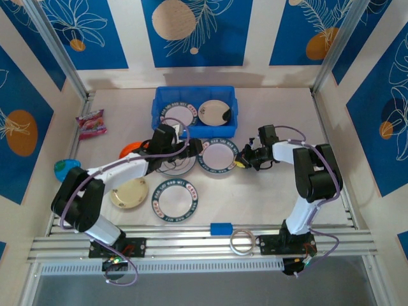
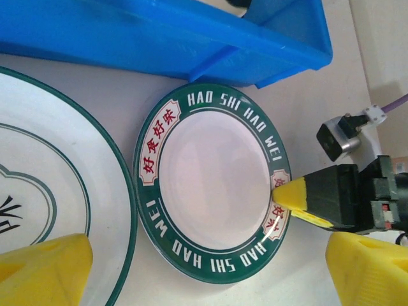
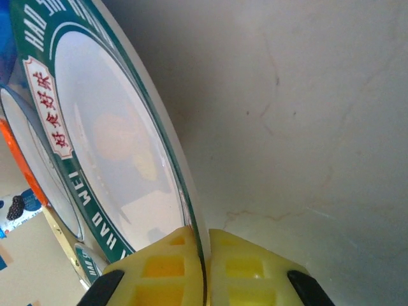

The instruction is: Place the plates into the plastic bin on the countertop

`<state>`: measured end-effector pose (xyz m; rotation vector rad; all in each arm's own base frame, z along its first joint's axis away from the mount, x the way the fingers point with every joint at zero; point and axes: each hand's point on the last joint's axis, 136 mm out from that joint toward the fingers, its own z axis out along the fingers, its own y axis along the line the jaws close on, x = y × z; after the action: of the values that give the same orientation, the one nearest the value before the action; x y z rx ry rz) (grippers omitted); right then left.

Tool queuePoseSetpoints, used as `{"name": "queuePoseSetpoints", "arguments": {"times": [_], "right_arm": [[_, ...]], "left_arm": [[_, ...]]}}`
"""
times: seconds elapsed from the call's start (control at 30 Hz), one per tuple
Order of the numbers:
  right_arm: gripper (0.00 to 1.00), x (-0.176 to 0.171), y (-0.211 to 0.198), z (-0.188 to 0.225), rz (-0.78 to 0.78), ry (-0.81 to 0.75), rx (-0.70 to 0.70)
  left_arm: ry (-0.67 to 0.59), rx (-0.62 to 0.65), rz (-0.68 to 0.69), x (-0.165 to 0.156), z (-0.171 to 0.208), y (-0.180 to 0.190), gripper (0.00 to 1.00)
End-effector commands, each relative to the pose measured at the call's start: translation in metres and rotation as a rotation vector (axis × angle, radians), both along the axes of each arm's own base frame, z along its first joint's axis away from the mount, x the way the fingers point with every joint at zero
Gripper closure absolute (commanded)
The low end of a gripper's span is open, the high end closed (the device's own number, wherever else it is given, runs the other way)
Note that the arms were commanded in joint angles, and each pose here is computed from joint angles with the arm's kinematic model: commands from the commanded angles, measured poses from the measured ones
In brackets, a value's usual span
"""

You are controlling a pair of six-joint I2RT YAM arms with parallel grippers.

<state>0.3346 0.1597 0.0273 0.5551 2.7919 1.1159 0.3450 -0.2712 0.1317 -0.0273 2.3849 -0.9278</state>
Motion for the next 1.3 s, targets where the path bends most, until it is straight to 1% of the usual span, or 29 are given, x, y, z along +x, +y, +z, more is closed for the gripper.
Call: {"name": "queuePoseSetpoints", "arguments": {"times": [0.0, 0.1, 0.23, 0.37, 0.47, 0.5, 0.57, 0.63, 0.77, 0.9, 1.0, 1.07, 1.17, 1.23, 1.27], "right_arm": [[1.00, -0.019, -0.008, -0.002, -0.004, 0.050, -0.027], [1.00, -0.026, -0.011, 0.012, -0.005, 0.030, -0.018], [1.00, -0.033, -0.012, 0.041, 0.005, -0.031, 0.007], [1.00, -0.039, -0.008, 0.070, 0.030, -0.097, 0.040], [1.00, -0.041, -0.003, 0.090, 0.050, -0.148, 0.072], [1.00, -0.042, -0.001, 0.096, 0.058, -0.161, 0.081], [1.00, -0.042, 0.005, 0.106, 0.075, -0.182, 0.100], [1.00, -0.042, 0.010, 0.114, 0.090, -0.198, 0.118], [1.00, -0.042, 0.018, 0.131, 0.115, -0.230, 0.147], [1.00, -0.042, 0.022, 0.145, 0.129, -0.258, 0.157], [1.00, -0.041, 0.023, 0.150, 0.133, -0.269, 0.158], [1.00, -0.040, 0.024, 0.152, 0.136, -0.274, 0.157], [1.00, -0.037, 0.025, 0.151, 0.138, -0.273, 0.153], [1.00, -0.035, 0.025, 0.150, 0.139, -0.273, 0.149], [1.00, -0.034, 0.025, 0.150, 0.139, -0.274, 0.149]], "left_arm": [[-0.028, 0.002, -0.053, 0.001, 0.009, -0.010, 0.06], [-0.039, 0.002, -0.057, 0.002, 0.013, -0.010, 0.06], [-0.041, -0.005, -0.071, 0.002, 0.016, -0.011, 0.06], [-0.038, -0.036, -0.089, 0.002, 0.017, -0.016, 0.08], [-0.030, -0.092, -0.095, 0.002, 0.019, -0.020, 0.11], [-0.021, -0.125, -0.097, 0.003, 0.020, -0.021, 0.12], [-0.005, -0.195, -0.116, 0.004, 0.022, -0.027, 0.17], [0.011, -0.236, -0.120, 0.005, 0.021, -0.030, 0.22], [0.026, -0.256, -0.113, 0.007, 0.018, -0.030, 0.28], [0.039, -0.268, -0.093, 0.008, 0.014, -0.025, 0.37], [0.040, -0.286, -0.087, 0.010, 0.014, -0.023, 0.48], [0.042, -0.294, -0.085, 0.010, 0.015, -0.023, 0.58], [0.044, -0.303, -0.076, 0.013, 0.016, -0.021, 0.78], [0.046, -0.310, -0.077, 0.013, 0.017, -0.021, 0.97], [0.047, -0.312, -0.077, 0.013, 0.016, -0.021, 1.00]]}}
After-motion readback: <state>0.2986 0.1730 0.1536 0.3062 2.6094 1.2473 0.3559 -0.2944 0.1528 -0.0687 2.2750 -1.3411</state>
